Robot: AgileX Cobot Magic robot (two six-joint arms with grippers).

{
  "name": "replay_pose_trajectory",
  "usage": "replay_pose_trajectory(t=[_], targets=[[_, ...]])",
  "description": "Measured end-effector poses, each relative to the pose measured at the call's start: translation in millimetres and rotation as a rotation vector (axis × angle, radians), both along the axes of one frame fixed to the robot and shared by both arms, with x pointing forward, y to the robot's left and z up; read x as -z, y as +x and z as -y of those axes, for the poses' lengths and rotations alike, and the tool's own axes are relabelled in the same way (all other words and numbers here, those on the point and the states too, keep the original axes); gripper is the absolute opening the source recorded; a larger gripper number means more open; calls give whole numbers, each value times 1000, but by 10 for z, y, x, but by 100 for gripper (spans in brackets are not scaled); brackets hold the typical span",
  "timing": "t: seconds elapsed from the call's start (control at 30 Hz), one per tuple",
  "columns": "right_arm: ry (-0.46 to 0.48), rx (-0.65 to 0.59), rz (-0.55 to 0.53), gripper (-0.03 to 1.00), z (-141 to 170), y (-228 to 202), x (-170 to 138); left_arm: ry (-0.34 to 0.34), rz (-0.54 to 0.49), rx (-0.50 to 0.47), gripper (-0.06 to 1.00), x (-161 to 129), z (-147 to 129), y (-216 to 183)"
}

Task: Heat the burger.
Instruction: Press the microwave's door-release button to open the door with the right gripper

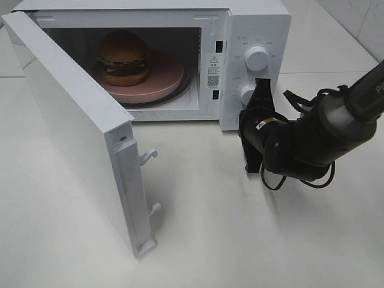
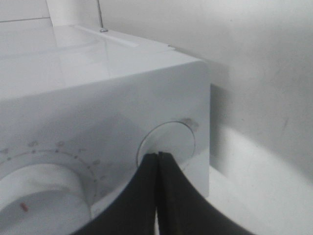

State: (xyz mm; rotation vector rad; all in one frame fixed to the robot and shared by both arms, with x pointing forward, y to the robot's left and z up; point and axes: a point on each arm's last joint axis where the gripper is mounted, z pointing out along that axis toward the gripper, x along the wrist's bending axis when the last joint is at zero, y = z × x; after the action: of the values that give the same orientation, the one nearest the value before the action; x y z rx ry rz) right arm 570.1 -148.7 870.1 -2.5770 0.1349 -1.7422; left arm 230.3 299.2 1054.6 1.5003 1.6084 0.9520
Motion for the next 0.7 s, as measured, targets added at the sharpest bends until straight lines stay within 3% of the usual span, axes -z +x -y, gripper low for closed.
replay_pose_trajectory(t=[0.47, 0.7], targets=[[-44, -100, -69, 1, 105, -306, -221, 0, 0, 0, 99, 0, 0, 0], [-182, -276, -137, 1, 128, -525, -343, 0, 0, 0, 99, 0, 0, 0]])
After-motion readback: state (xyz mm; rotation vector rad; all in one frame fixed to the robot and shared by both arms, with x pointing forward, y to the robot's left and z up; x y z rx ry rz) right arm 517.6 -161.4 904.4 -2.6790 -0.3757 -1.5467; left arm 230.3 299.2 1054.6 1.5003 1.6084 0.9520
